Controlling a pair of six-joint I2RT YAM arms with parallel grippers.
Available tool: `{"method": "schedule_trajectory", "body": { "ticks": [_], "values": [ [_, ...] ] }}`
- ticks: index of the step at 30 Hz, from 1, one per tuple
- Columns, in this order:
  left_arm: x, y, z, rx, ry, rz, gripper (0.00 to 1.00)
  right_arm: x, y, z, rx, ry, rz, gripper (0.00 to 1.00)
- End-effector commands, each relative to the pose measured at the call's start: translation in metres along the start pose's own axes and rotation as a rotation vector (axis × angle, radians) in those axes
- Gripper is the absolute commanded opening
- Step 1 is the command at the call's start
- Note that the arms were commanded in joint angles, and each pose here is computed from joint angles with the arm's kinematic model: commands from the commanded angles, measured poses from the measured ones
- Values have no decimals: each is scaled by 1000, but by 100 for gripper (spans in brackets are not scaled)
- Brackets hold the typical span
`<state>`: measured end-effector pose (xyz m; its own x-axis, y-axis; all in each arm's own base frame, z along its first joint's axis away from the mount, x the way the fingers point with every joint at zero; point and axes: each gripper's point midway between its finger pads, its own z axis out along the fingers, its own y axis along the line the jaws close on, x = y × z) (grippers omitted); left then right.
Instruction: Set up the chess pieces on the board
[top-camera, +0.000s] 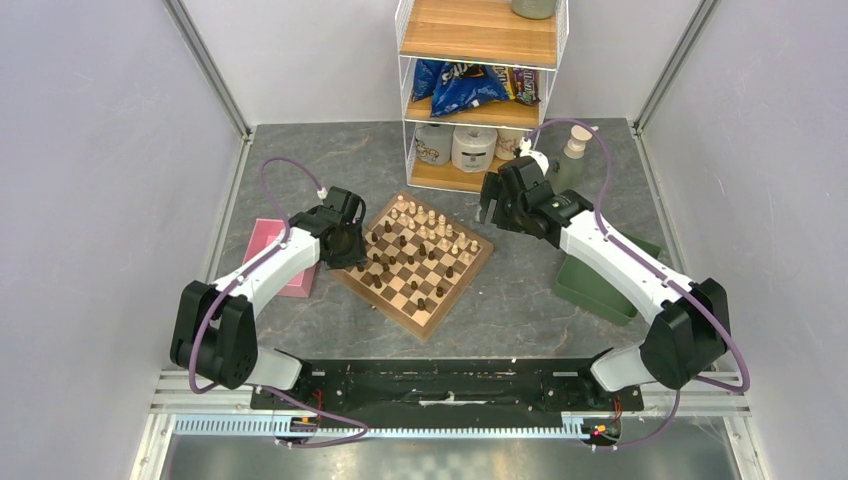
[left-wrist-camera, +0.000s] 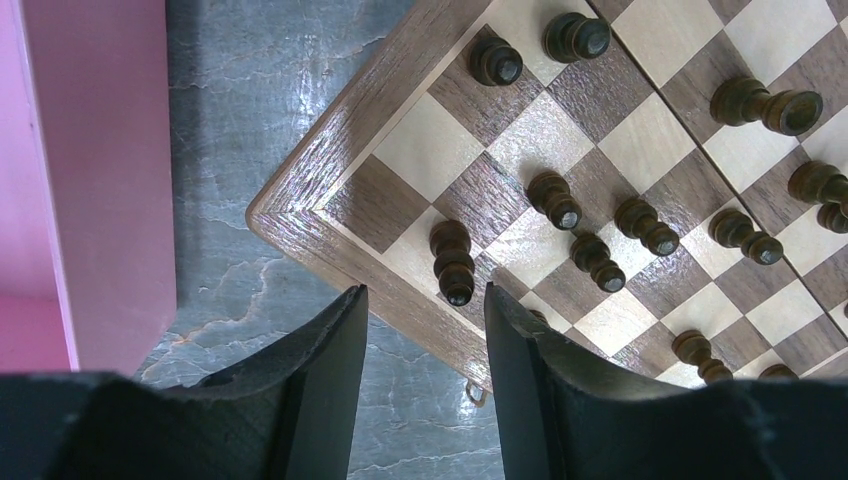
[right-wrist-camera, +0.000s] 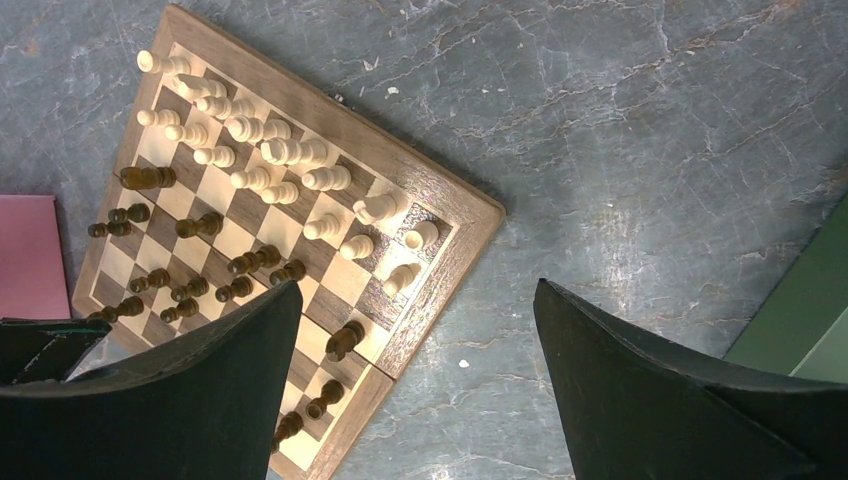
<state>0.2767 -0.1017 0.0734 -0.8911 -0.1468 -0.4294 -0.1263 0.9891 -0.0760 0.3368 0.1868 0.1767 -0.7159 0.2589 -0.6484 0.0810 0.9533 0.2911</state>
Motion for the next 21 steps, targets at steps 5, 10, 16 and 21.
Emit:
{"method": "schedule_trajectory", "body": {
  "ticks": [5,10,16,21],
  "values": [
    [-29,-14,-4,45,-94,-44,50,-15,9,-4,-19,-26,10,94],
    [-30,-15,0,37,-85,-38,44,-13,9,-3,-17,-18,8,94],
    [-25,-16,4,40,-66,-31,41,-13,8,-4,-11,-17,4,94],
    [-22,-14,6,37,-56,-29,38,-12,8,-3,-11,-13,3,94]
  ]
}}
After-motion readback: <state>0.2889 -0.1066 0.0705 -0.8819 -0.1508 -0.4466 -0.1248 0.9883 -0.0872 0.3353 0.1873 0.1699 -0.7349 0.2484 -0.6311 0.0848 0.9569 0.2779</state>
